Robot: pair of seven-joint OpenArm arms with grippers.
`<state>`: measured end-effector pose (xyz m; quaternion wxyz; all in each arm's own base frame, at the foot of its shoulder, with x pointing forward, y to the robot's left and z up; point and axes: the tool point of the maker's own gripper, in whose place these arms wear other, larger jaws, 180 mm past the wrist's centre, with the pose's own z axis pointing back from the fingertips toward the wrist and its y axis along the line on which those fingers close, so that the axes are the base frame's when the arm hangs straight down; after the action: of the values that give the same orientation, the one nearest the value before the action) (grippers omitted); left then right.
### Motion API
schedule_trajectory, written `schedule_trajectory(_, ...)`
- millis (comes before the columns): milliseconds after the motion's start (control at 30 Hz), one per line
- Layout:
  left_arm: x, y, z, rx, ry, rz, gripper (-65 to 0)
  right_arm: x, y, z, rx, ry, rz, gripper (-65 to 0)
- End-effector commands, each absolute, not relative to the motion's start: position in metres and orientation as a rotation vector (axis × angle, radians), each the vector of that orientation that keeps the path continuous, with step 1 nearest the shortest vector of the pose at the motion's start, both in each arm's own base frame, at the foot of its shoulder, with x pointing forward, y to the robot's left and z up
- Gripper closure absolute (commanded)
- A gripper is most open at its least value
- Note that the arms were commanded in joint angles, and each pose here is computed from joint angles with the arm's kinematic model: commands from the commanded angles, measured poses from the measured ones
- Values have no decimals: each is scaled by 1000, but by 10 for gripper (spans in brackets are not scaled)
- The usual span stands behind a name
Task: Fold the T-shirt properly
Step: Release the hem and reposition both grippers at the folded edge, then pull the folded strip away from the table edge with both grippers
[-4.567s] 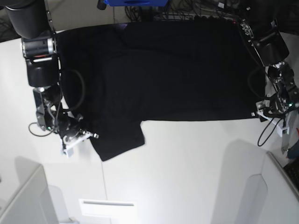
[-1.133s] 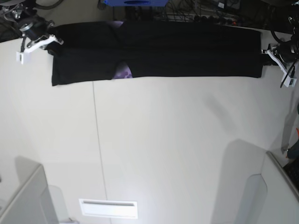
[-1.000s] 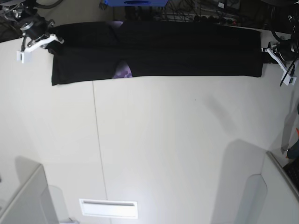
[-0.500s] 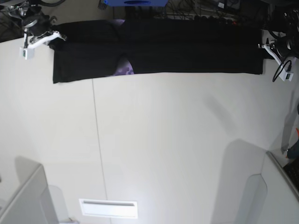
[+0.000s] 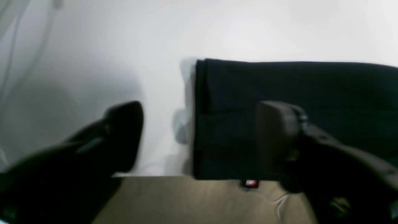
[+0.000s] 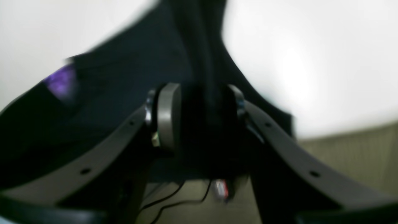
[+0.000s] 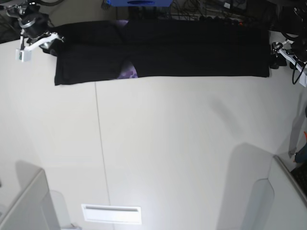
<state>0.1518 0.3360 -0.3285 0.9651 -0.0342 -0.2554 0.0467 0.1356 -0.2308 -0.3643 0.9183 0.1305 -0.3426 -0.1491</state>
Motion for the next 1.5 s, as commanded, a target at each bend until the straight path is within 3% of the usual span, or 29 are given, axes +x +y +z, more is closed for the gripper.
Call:
schedule_trajectory(0,155,331,-327,-78,-526,75,-341,142,-226,-353,287,-755,-254,-159)
schedule_trajectory(67,152,317,-338,-116,-504,70,-105,142,-213,-351,322,-770,-170,-17)
schedule_trajectory(100,150,312,-345,-135,-487,70,0,144,-209,-351,336,-774,-150,0)
schedule_trajectory(500,152,293,-425,-297,-372,210,0,164,-226,-423,190,-537,-147,0)
schedule_trajectory(633,163,299,-435,-255,-361,225,0,178,-221,-458,188,-460,-165,0)
schedule_trajectory(1000,222,318,-417,-125,-458,189,0,274,-223,-446,139,-575,-152,0)
schedule_trajectory(1233,250,317,-398,-134,-533,180,0,291,-221,-428,80,-620,-181,0)
schedule_trajectory(1467,254,341,-352,-190,-704,297,0,291,-212,-380,26,-735,-117,0)
